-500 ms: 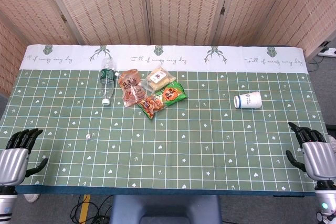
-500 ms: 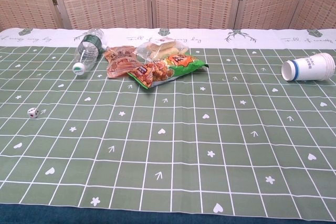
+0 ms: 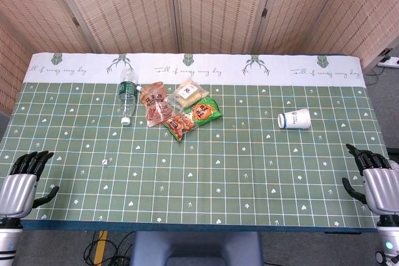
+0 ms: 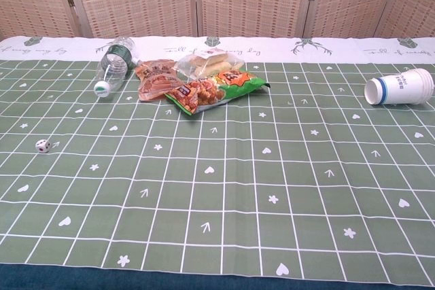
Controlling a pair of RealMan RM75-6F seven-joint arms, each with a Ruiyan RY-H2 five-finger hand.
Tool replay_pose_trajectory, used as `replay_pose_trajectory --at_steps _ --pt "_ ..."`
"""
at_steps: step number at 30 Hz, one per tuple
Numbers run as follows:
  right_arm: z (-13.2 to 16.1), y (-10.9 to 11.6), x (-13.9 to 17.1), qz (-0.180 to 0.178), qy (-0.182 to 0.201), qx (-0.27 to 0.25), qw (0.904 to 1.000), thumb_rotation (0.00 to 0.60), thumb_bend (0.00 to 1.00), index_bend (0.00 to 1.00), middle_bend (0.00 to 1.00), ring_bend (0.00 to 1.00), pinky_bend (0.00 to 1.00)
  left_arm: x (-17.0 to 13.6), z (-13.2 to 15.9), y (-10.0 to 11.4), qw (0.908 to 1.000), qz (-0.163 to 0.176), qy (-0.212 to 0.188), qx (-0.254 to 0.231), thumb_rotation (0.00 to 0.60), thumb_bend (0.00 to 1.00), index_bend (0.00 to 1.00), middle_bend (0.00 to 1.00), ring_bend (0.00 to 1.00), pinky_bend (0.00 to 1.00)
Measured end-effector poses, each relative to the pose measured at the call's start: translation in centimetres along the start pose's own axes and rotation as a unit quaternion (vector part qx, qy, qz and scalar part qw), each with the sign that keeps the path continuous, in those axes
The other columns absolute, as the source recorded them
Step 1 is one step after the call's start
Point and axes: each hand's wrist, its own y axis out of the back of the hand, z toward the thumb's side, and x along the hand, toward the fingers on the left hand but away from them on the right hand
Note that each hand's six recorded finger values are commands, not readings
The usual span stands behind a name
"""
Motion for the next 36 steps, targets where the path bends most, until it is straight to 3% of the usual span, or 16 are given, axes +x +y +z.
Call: replay_pose_trajectory --at_steps 7,15,20,25,31,36 --pt "0.2 0.9 -0.3 -0.01 0.007 0.01 0.9999 0.6 0.25 0.12 0.25 0.22 0.25 2.4 1.5 0.0 0.999 -0.004 -0.045 -0.004 0.6 0.26 0.21 0.2 0.19 0.19" --pt "0.4 1.2 -0.3 -0.012 0.012 0.012 0.9998 0.6 0.25 0.12 0.26 0.23 0.25 5.7 4.3 -0.3 0.9936 -0.015 -0.112 0.005 0.6 0.26 0.3 0.56 0.53 0.68" --pt "0.4 1.2 -0.3 -0.013 0.014 0.013 0.9998 0.6 0.25 0.12 0.27 0.24 0.25 7.9 6.0 -1.5 0.9892 -0.034 -0.143 0.009 0.6 0.26 0.37 0.77 0.7 0.87" --pt "0.4 1.2 -0.3 -0.011 0.013 0.012 0.9998 0.6 0.25 0.12 0.27 0.25 0.25 9.5 7.3 -3.2 0.985 -0.065 -0.159 0.017 0.6 0.26 0.38 0.86 0.79 0.93" --pt "0.3 1.1 -0.2 -0.01 0.011 0.01 0.9998 0.6 0.25 0.12 0.27 0.25 0.25 10.9 8.1 -5.4 0.9808 -0.109 -0.159 0.03 0.6 0.26 0.38 0.91 0.83 0.96" --pt "0.2 0.9 -0.2 -0.009 0.011 0.009 0.9999 0.6 0.25 0.12 0.28 0.26 0.25 11.7 8.5 -7.3 0.9785 -0.14 -0.147 0.037 0.6 0.26 0.47 0.95 0.86 0.99"
